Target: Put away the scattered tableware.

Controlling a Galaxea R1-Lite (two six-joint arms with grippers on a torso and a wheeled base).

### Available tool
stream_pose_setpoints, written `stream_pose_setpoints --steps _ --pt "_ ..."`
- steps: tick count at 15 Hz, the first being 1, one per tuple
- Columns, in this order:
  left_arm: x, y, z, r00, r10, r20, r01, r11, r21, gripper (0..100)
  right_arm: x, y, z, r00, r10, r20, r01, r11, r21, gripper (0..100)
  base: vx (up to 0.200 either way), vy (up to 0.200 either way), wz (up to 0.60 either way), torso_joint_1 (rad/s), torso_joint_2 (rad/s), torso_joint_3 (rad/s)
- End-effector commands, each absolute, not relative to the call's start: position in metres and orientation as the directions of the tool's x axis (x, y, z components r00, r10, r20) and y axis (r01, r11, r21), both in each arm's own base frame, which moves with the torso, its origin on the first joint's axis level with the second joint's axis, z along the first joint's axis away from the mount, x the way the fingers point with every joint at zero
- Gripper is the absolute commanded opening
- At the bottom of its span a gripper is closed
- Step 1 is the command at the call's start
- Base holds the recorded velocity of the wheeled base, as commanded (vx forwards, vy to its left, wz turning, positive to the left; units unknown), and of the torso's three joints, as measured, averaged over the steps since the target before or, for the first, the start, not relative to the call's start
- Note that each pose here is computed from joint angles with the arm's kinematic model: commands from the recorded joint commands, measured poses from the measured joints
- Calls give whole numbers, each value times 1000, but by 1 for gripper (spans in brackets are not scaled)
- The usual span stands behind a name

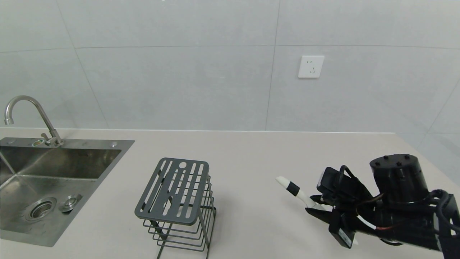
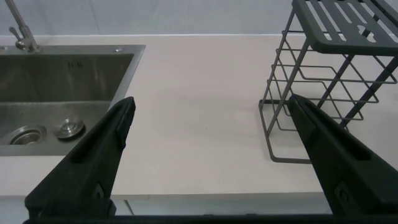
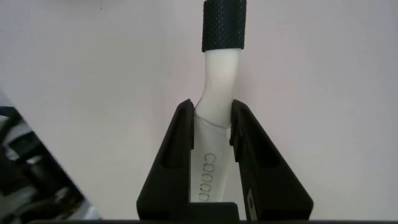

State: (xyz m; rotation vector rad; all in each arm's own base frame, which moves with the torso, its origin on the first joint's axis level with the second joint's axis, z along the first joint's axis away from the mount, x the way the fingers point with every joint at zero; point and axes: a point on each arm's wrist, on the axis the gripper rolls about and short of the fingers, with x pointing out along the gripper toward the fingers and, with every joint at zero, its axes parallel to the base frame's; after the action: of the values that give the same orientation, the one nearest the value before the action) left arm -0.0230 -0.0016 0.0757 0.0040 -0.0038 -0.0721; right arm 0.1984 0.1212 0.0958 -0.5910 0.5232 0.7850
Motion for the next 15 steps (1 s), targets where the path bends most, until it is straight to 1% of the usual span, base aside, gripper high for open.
stream_pose_setpoints --steps 1,3,4,5,6,7,8,9,10,11,12,13,15 --pt "-23 -2 76 997 -75 3 75 997 11 100 204 126 111 612 543 -574 -786 495 -370 0 0 0 0 0 0 0" --pt "-23 -2 76 996 -87 5 87 996 16 100 202 127 114 590 587 -555 -807 450 -382 0 0 0 0 0 0 0" --pt "-23 -2 76 996 -90 8 90 996 22 100 198 125 119 598 594 -538 -801 429 -417 0 0 0 0 0 0 0" --pt "-23 -2 77 995 -95 17 94 995 35 100 194 122 122 603 599 -528 -794 384 -471 0 0 0 0 0 0 0" --pt "-23 -2 78 995 -95 29 94 995 38 100 192 122 123 602 600 -527 -794 381 -474 0 0 0 0 0 0 0" --pt "-24 -2 93 980 -96 173 92 995 35 100 187 119 119 592 599 -539 -802 374 -466 0 0 0 0 0 0 0" --pt "-29 -2 109 940 -110 323 110 994 18 100 182 119 117 584 602 -545 -808 364 -463 0 0 0 0 0 0 0" --pt "-30 -3 111 926 -153 346 168 986 -14 100 180 121 116 574 606 -551 -814 353 -461 0 0 0 0 0 0 0" --pt "-29 -4 111 925 -169 339 196 980 -46 100 178 123 116 567 614 -549 -818 342 -461 0 0 0 0 0 0 0" --pt "-29 -4 111 924 -172 342 203 978 -55 100 177 124 116 563 618 -548 -820 338 -462 0 0 0 0 0 0 0" --pt "-34 -5 121 897 -237 373 281 957 -67 100 177 128 118 556 631 -540 -823 327 -465 0 0 0 0 0 0 0" --pt "-41 -7 139 854 -328 403 382 922 -60 100 176 128 119 555 634 -538 -823 325 -466 0 0 0 0 0 0 0" --pt "-41 -8 169 810 -426 402 502 858 -104 100 175 128 121 557 641 -529 -821 328 -468 0 0 0 0 0 0 0"
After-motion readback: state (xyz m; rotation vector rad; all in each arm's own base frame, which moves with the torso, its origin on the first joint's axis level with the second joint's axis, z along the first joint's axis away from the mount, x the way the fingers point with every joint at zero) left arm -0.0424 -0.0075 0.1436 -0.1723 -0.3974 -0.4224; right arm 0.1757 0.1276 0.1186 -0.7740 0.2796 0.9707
